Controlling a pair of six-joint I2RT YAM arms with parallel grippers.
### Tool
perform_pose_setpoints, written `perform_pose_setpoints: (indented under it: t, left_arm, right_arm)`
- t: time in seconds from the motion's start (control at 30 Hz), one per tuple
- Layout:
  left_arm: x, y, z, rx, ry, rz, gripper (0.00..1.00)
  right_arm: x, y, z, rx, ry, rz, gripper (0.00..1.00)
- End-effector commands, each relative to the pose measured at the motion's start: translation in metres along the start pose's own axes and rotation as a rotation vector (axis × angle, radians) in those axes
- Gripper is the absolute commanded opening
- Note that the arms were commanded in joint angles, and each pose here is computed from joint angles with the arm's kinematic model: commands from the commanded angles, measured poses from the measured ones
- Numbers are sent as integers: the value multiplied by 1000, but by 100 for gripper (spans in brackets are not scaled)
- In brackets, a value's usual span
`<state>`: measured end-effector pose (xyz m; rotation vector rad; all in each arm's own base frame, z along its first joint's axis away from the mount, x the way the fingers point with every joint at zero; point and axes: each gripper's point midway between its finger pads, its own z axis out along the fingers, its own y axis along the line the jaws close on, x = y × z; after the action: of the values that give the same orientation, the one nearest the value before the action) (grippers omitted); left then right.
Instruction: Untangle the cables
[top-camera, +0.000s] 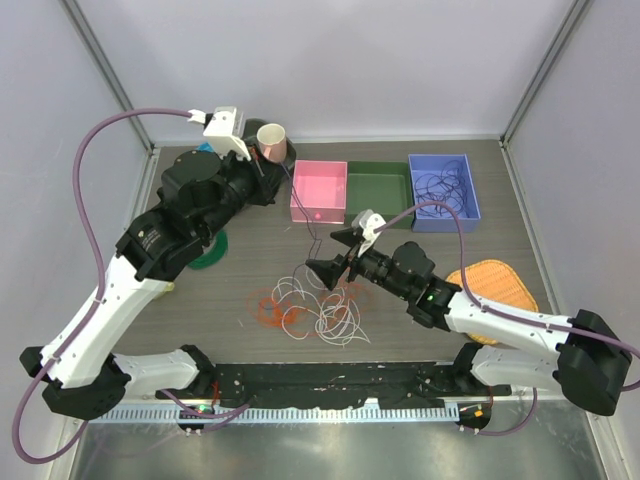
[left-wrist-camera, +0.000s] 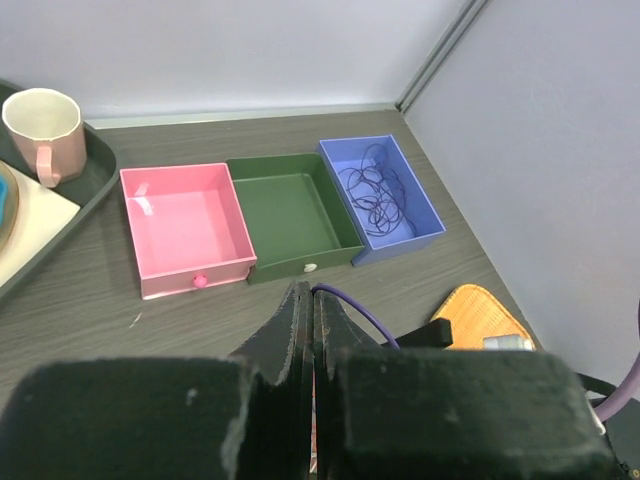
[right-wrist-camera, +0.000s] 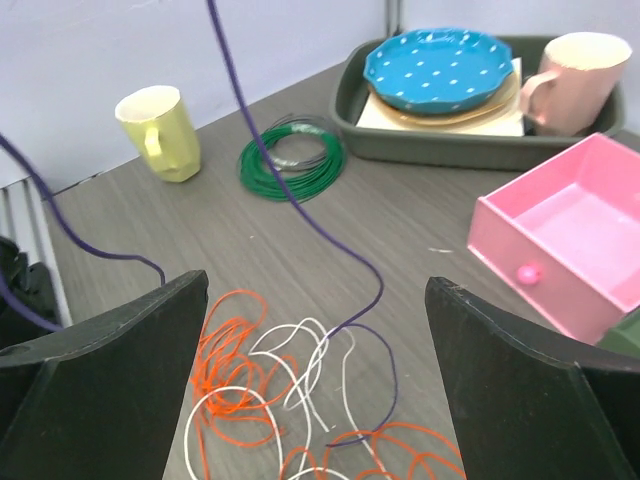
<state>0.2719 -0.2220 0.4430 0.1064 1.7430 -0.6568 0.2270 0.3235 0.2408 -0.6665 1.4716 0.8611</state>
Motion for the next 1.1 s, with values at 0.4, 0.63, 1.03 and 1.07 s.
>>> perform_pose_setpoints:
  t: [0.4,0.63,1.03,1.07]
  left_arm:
    - [-4,-2,-3,17,-18,14,0]
    - [9,-12,5,76,16,18,0]
    - [11,-10,-3,87,15,27,0]
    - [13,-9,-4,85,16,29,0]
  right_arm:
    - [-49,3,-4,-3,-143,-61,96]
    - [-65,15,-10,-61,-181,-75,97]
    - [-35,3,49,-20,-23,-82,15]
    - [-35,4,49,-26,-23,-85,5]
